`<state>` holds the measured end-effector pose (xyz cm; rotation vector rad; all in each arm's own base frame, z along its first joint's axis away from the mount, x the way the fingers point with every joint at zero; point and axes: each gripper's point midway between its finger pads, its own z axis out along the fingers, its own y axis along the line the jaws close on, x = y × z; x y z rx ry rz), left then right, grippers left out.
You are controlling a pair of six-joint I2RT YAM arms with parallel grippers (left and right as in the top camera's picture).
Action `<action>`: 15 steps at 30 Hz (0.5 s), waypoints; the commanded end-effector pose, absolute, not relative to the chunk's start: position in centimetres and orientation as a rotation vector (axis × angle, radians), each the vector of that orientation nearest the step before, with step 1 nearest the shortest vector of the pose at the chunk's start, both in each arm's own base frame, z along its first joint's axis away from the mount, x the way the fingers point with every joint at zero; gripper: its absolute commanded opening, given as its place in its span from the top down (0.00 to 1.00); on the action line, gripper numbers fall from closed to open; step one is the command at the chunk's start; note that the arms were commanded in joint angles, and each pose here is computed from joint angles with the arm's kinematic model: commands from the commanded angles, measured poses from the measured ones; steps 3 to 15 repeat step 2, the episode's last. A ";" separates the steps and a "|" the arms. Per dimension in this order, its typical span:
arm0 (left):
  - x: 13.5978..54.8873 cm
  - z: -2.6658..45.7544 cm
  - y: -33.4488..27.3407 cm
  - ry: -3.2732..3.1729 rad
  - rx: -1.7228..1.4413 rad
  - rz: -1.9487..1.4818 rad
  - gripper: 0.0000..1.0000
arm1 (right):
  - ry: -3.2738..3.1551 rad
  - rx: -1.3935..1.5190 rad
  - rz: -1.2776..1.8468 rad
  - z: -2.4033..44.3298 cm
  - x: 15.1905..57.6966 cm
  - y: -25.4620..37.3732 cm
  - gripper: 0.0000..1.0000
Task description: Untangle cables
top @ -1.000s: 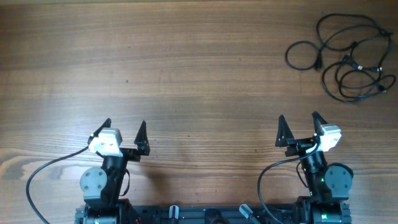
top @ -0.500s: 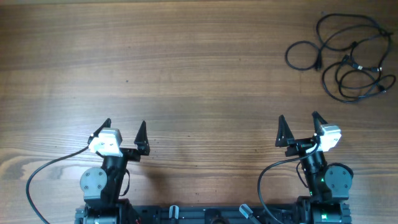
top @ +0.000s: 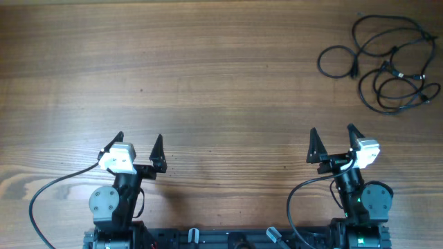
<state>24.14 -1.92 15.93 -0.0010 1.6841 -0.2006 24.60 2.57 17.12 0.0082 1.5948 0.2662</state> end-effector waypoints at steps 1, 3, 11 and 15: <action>24.2 15.8 -1.6 1.680 -0.011 -0.187 0.00 | 1.589 0.021 0.272 17.3 24.6 2.5 0.00; 24.2 15.8 -1.6 1.680 -0.011 -0.187 0.00 | 1.589 0.021 0.272 17.3 24.6 2.5 0.00; 24.2 15.8 -1.6 1.680 -0.011 -0.187 0.00 | 1.589 0.021 0.272 17.3 24.6 2.5 0.00; 24.2 15.8 -1.6 1.680 -0.011 -0.187 0.00 | 1.589 0.021 0.272 17.3 24.6 2.5 0.00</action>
